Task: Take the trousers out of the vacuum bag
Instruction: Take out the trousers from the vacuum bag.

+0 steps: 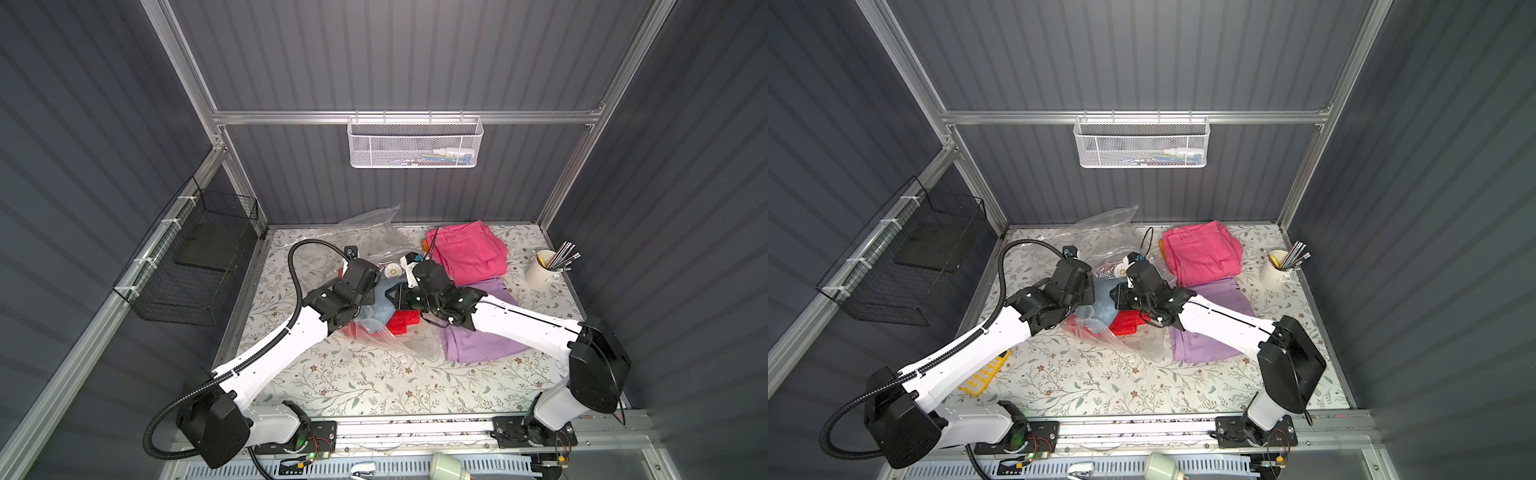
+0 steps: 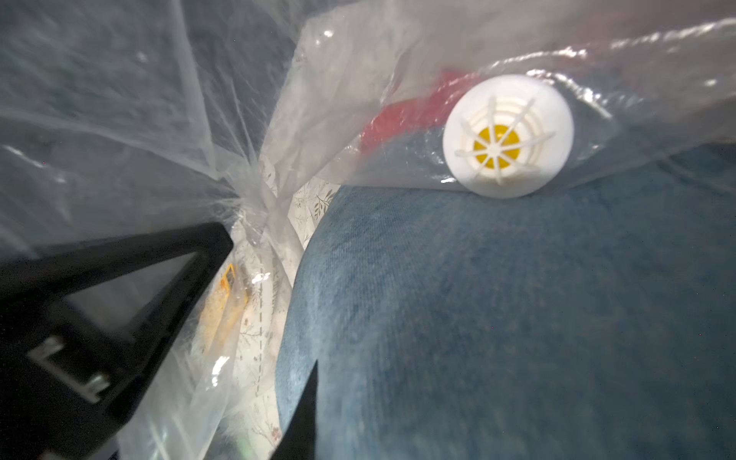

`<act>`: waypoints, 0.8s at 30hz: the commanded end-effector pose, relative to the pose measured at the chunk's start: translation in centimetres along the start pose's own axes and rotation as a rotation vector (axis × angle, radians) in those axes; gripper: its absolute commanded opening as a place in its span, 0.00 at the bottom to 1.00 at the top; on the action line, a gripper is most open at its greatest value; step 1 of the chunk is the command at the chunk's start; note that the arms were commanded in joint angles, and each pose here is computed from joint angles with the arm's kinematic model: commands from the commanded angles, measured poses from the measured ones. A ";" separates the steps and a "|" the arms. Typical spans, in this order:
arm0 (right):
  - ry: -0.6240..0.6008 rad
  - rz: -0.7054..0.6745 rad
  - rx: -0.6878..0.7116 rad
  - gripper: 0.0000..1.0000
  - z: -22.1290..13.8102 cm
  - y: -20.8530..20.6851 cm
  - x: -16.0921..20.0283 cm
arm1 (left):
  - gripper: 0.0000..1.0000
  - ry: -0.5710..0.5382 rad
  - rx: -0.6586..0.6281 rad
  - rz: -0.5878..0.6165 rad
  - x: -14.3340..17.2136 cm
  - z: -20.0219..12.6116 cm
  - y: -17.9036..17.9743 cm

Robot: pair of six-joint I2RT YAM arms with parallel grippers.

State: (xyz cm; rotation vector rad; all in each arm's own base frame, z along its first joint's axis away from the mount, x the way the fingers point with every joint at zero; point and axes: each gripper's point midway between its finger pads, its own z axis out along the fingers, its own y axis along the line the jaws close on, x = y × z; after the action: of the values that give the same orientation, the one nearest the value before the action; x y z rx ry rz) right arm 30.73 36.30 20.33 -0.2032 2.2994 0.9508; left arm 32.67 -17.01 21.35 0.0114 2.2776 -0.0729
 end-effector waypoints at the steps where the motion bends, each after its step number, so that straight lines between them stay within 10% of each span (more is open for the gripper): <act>1: -0.229 -0.035 -0.117 0.01 -4.4 3.7 -6.7 | 0.00 0.015 -0.006 -0.004 0.5 0.6 0.3; 24: -0.077 0.059 -0.147 0.00 3.7 0.0 -3.6 | 0.00 0.063 -0.032 -0.013 3.4 3.1 1.9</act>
State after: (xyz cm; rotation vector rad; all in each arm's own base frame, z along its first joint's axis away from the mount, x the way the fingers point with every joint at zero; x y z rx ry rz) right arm 32.76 37.67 16.71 -0.1256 2.3257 1.0622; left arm 32.87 -15.90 17.67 -0.0104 2.3209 -0.0562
